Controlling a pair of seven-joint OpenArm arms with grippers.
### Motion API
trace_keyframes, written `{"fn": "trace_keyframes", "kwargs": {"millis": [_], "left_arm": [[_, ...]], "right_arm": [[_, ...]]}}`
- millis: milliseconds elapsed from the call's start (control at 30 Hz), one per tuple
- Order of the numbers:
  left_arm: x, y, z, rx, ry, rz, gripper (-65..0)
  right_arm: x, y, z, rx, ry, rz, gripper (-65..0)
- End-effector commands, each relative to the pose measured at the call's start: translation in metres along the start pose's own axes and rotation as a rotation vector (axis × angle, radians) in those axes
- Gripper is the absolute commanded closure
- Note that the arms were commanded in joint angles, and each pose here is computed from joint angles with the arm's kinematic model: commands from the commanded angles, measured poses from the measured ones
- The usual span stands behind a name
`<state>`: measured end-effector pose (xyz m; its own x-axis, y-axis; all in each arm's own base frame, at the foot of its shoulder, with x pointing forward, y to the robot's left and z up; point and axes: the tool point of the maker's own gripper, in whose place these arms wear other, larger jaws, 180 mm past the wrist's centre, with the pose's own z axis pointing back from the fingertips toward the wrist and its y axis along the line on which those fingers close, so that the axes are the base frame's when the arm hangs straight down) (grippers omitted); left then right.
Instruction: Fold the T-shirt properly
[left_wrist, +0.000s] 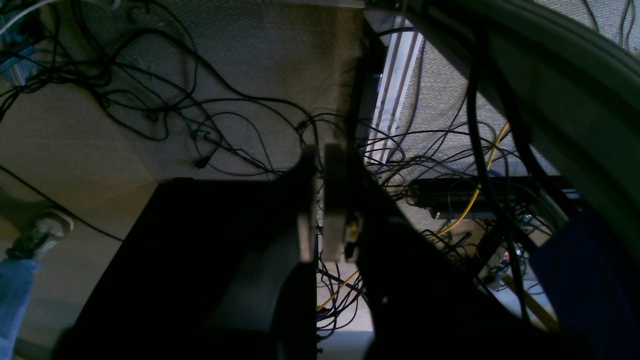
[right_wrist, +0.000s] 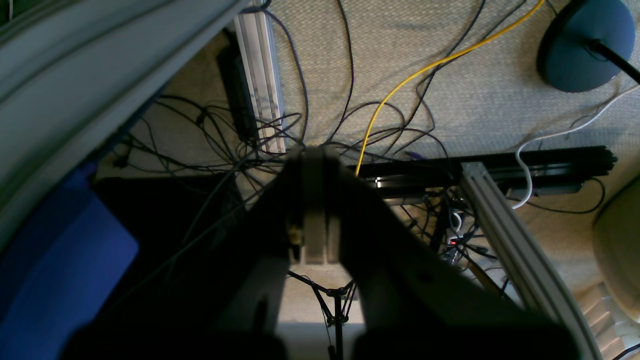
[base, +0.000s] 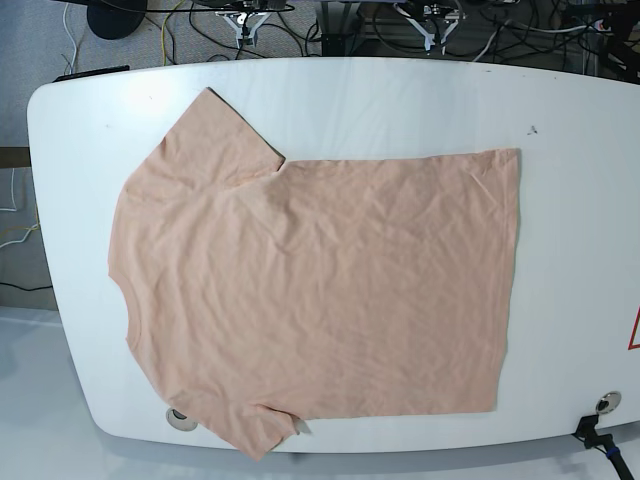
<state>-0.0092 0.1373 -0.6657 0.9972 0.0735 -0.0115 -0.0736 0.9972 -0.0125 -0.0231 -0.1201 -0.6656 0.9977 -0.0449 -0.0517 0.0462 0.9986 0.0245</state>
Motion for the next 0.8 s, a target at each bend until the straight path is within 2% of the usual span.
{"fn": "trace_keyframes", "kwargs": {"millis": [0,767], "left_arm": [[-0.002,0.000,0.000,-0.001,0.004,-0.002,-1.5],[0.000,0.001,0.000,0.004,-0.012,-0.001,-0.6]], "right_arm": [[-0.001,-0.001,0.000,-0.001,0.007,-0.004,0.0],[0.002,0.000,0.000,0.003,-0.008,-0.003,0.0]]}}
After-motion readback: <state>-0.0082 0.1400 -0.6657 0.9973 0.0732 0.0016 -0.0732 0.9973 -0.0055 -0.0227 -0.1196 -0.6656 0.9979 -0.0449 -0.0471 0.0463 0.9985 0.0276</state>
